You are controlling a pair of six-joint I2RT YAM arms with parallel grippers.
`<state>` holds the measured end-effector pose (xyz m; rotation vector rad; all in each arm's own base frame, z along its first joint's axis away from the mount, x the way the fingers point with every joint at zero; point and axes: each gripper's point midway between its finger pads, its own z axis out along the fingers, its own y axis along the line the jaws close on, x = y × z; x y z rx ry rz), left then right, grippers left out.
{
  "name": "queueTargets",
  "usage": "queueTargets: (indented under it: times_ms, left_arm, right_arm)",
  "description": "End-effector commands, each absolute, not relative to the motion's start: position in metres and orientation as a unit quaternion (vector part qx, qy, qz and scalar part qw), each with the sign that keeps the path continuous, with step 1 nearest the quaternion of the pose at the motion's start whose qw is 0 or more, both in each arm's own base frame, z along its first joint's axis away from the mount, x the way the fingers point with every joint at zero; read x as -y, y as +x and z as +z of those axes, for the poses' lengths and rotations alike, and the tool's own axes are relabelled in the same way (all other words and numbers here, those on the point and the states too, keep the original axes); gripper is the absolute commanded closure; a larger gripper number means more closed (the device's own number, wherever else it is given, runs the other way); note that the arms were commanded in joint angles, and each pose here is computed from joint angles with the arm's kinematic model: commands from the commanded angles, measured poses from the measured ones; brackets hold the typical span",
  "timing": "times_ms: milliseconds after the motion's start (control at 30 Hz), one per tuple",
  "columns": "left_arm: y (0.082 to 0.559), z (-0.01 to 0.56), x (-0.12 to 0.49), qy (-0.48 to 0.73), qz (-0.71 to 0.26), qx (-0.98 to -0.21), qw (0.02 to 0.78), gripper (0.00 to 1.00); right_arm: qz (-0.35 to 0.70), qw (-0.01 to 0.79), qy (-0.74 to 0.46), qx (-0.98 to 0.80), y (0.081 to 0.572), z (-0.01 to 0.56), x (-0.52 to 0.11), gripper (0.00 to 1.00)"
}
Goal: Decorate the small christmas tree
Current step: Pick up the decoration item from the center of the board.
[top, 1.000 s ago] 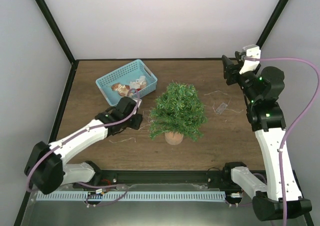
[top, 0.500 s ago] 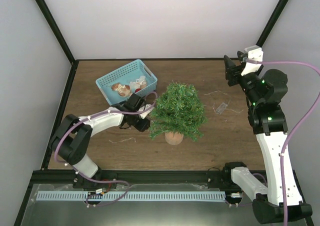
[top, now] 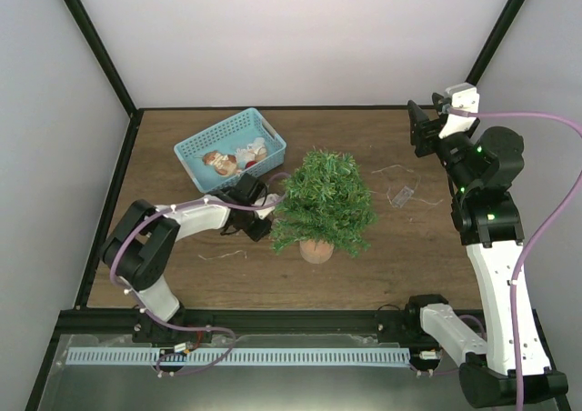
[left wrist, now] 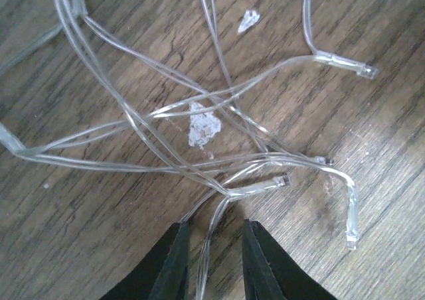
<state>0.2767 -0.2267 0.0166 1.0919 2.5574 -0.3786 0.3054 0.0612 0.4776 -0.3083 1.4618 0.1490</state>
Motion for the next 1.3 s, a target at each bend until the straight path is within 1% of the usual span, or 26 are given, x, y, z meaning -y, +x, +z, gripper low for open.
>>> queueTargets:
  times_ms: [0, 67, 100, 133, 433, 600, 667, 833, 933, 1067, 1267]
  left_arm:
    - [0.273, 0.009, 0.224, 0.402, -0.128, -0.892, 0.161, 0.83]
    - [0.276, 0.019, 0.224, 0.399, -0.127, -0.892, 0.173, 0.92]
    - [0.276, 0.027, 0.225, 0.395, -0.128, -0.891, 0.181, 0.95]
    - [0.279, 0.037, 0.226, 0.389, -0.129, -0.892, 0.192, 0.96]
    - [0.3, 0.171, 0.23, 0.293, -0.169, -0.873, 0.351, 0.96]
    - [0.317, 0.238, 0.215, 0.237, -0.142, -0.87, 0.409, 0.96]
    - [0.325, 0.272, 0.213, 0.224, -0.135, -0.861, 0.436, 0.96]
    - [0.339, 0.368, 0.222, 0.22, -0.158, -0.809, 0.523, 0.96]
    - [0.345, 0.423, 0.232, 0.228, -0.177, -0.777, 0.559, 0.96]
    - [0.346, 0.467, 0.252, 0.263, -0.208, -0.744, 0.578, 0.96]
    - [0.34, 0.52, 0.276, 0.294, -0.269, -0.667, 0.63, 0.96]
  right_arm:
    - [0.055, 0.746, -0.141, -0.649, 0.297, 0.493, -0.057, 0.49]
    - [0.055, 0.744, -0.141, -0.651, 0.298, 0.491, -0.057, 0.49]
    - [0.056, 0.743, -0.141, -0.652, 0.298, 0.49, -0.057, 0.49]
    - [0.056, 0.743, -0.142, -0.652, 0.298, 0.489, -0.057, 0.49]
    - [0.077, 0.736, -0.128, -0.661, 0.301, 0.486, -0.059, 0.51]
    - [0.096, 0.734, -0.147, -0.656, 0.307, 0.492, -0.068, 0.51]
    - [0.109, 0.733, -0.18, -0.647, 0.308, 0.495, -0.079, 0.5]
    - [0.135, 0.75, -0.234, -0.604, 0.312, 0.504, -0.099, 0.48]
    - [0.157, 0.745, -0.275, -0.587, 0.326, 0.503, -0.114, 0.48]
    - [0.181, 0.727, -0.334, -0.572, 0.338, 0.505, -0.133, 0.48]
    - [0.278, 0.7, -0.418, -0.508, 0.325, 0.528, -0.171, 0.49]
